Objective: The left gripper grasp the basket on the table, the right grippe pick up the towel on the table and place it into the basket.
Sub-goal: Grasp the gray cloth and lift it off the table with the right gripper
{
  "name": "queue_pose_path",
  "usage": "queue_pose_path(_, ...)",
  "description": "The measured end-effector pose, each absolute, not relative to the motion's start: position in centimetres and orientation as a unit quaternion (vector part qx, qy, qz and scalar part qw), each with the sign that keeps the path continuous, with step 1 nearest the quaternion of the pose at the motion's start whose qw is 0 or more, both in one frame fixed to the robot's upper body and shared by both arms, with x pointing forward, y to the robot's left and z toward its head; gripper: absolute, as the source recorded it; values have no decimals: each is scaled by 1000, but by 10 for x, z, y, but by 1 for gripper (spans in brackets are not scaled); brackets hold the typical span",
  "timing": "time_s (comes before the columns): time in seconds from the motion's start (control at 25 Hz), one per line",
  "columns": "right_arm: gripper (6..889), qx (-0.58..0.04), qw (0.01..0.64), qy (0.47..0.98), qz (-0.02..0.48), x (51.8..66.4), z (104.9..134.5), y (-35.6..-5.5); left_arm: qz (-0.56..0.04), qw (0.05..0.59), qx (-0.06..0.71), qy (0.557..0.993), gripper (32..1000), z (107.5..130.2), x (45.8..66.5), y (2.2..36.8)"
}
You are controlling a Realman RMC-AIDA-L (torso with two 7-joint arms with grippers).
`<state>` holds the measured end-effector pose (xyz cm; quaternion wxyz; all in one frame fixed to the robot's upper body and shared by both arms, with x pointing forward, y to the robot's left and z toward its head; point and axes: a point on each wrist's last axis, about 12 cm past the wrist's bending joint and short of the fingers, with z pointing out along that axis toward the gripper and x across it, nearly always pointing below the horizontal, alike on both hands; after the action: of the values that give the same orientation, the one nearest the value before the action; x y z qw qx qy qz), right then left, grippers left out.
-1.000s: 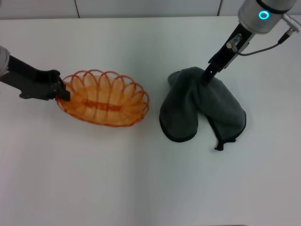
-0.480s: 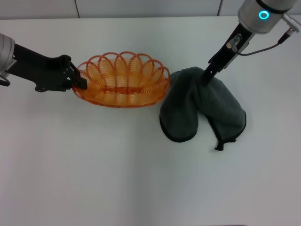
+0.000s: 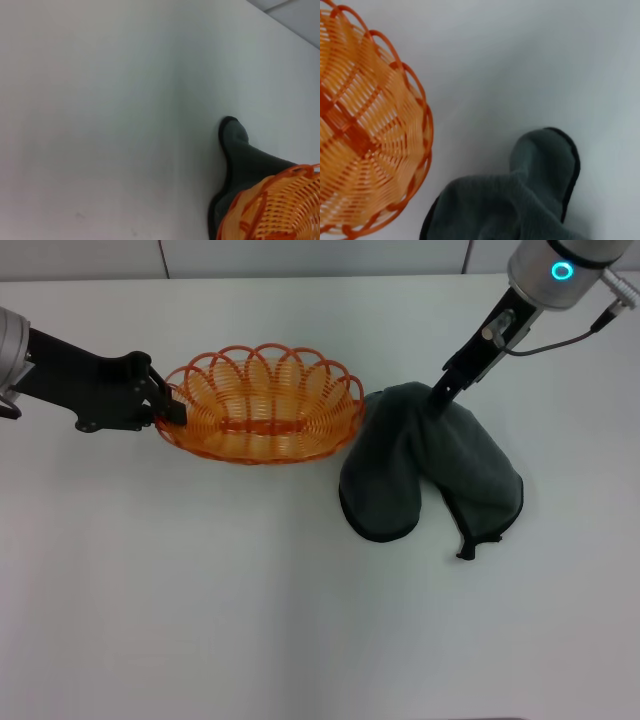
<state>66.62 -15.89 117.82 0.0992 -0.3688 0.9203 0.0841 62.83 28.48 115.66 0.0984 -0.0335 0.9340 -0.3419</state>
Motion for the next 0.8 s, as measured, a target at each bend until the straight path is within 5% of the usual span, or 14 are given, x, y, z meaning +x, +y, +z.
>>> queue_pose_path(0.8,858,-383,124,910,97,664,1155,-149,-337,102,-31,935,112,1158,629,285)
